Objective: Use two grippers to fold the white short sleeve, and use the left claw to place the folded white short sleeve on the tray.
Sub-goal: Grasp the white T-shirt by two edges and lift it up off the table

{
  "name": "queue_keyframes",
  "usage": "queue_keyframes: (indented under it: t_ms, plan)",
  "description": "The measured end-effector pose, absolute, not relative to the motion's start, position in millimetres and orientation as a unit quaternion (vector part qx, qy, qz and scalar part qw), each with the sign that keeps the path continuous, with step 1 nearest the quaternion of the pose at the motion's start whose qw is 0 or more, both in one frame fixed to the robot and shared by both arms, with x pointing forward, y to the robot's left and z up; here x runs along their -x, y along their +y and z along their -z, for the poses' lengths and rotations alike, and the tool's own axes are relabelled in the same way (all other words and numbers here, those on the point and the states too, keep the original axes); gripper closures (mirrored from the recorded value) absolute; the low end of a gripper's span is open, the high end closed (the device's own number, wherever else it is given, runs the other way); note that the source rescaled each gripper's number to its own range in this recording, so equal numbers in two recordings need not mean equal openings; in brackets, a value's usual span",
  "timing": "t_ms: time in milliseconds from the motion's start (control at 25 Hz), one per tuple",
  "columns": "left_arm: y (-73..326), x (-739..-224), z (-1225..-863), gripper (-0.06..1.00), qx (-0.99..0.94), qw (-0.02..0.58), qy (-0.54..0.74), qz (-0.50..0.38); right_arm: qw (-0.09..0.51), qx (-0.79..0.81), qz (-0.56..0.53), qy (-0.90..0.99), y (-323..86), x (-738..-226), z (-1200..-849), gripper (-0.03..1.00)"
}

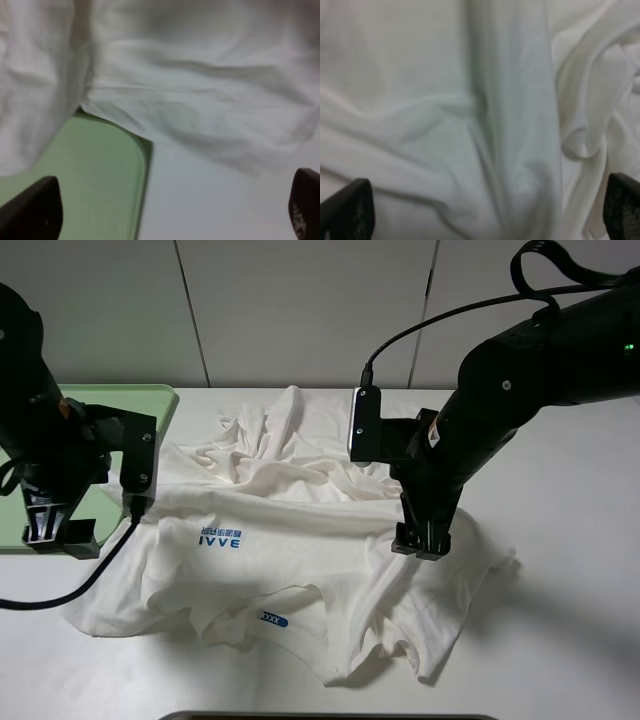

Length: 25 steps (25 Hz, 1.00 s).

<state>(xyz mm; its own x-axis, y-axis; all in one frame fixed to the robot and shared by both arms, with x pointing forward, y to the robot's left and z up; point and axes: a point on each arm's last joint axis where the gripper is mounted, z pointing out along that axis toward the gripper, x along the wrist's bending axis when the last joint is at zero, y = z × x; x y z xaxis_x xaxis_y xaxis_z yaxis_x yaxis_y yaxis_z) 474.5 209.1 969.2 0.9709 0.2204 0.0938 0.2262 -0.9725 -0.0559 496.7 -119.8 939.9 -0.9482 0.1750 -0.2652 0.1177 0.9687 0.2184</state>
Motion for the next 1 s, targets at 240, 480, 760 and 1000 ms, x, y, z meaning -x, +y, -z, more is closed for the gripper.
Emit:
queue_keyframes:
  t_ms: [240, 480, 760, 1000]
  plan:
    - [203.1, -494.8, -955.8, 0.06, 0.993, 0.042, -0.090, 0.058, 0.151, -0.061, -0.096, 0.982, -123.0, -494.1, -932.6, -0.03]
    - [194.5, -514.5, -949.7, 0.06, 0.993, 0.036, -0.086, 0.069, 0.165, -0.031, -0.083, 0.982, -128.3, -490.5, -924.9, -0.03]
    - [192.4, -519.3, -936.8, 0.06, 0.995, 0.043, -0.071, 0.055, 0.183, -0.042, -0.091, 0.978, -135.9, -502.1, -920.9, -0.03]
    - [201.7, -524.6, -937.0, 0.06, 0.994, 0.041, -0.083, 0.064, 0.169, -0.075, -0.073, 0.980, -154.8, -514.2, -906.7, -0.03]
